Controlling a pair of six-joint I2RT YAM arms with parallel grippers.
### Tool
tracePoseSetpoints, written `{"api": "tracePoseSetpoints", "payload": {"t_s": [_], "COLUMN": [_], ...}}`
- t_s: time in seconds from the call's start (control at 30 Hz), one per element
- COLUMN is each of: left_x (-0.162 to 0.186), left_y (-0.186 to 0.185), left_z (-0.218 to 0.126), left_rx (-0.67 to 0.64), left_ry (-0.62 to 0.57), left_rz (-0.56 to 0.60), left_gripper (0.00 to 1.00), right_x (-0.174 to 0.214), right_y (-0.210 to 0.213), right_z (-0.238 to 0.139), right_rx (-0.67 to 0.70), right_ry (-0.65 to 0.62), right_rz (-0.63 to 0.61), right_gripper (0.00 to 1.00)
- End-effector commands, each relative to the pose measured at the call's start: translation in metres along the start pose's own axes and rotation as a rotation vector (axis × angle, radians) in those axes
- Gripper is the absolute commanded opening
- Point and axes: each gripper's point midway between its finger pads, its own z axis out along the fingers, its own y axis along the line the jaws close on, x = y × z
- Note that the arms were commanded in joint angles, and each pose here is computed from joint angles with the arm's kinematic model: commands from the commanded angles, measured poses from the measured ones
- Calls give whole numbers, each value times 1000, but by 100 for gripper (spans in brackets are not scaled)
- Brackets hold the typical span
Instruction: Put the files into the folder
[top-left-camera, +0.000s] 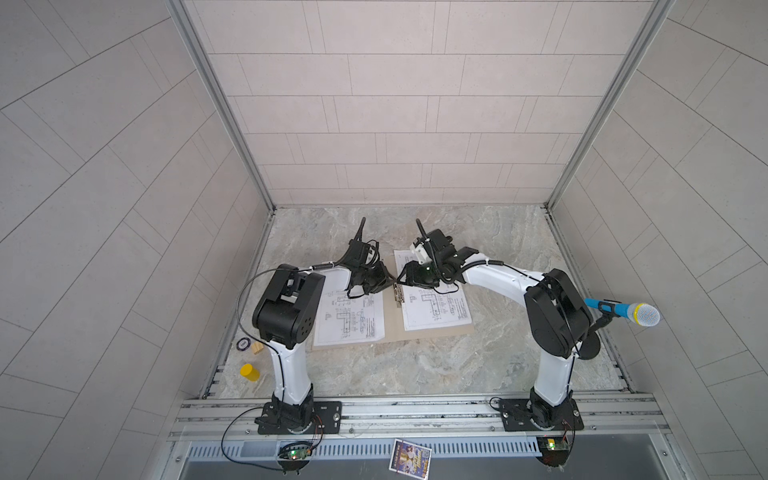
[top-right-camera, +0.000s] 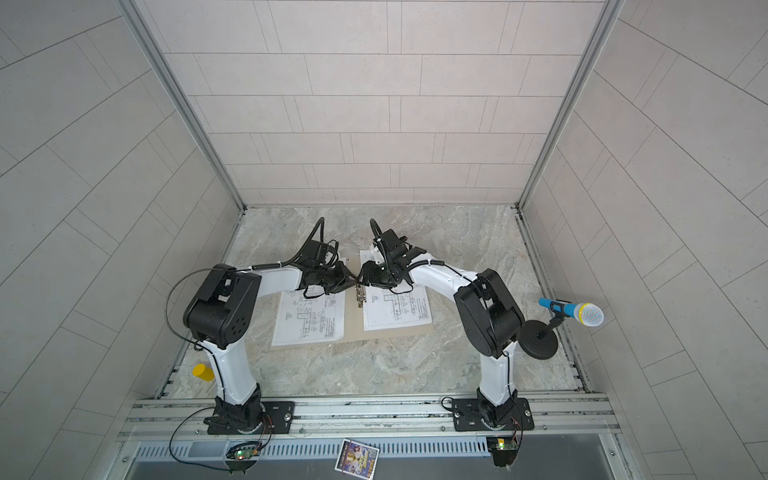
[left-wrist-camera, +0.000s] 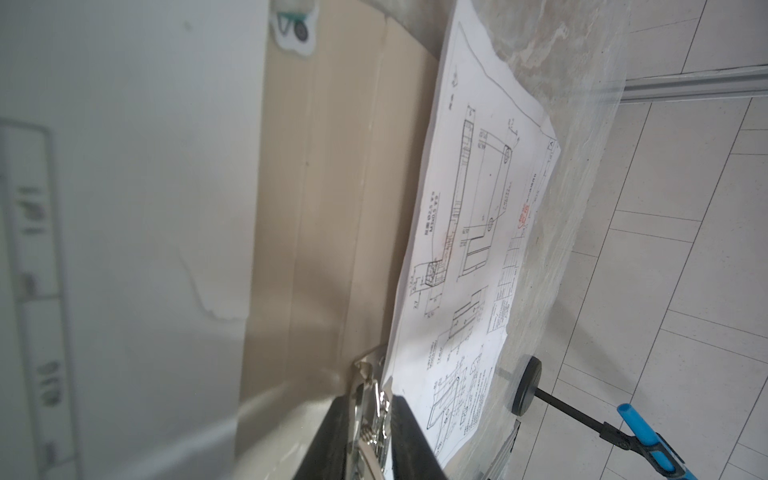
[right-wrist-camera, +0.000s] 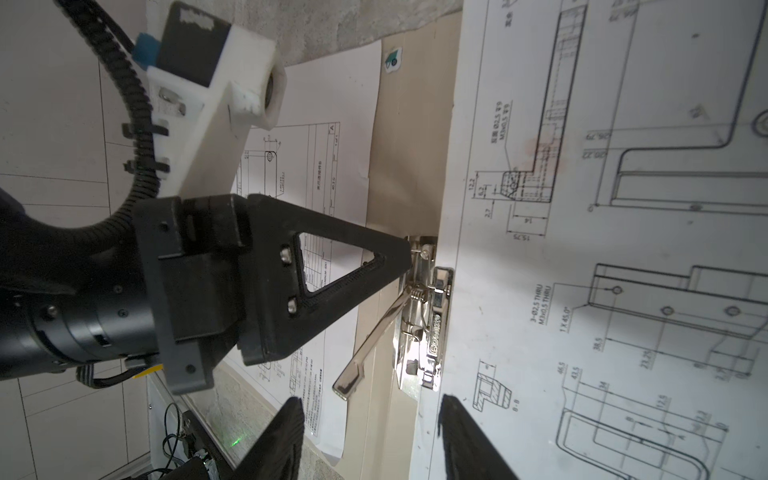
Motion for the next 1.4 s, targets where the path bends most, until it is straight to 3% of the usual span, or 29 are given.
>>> {"api": "tracePoseSetpoints", "payload": {"t_s": [0.0,0.77,1.37], "left_x": [1,2,4], "left_y": [5,15,11], "left_z": [6,15,14], "left_rx": [-10,-31,-20], "left_ry": [4,-18,-47], "left_rz": [-6,-43,-50], "left_gripper": [24,7,5], "right_x": [6,10,13], "right_y": [-3,-2,-8], "right_z": [8,19,24], "right_rx": [21,43,75], "right_ry": [24,51,79], "right_rz": [18,12,3], "right_gripper": [54,51,38]}}
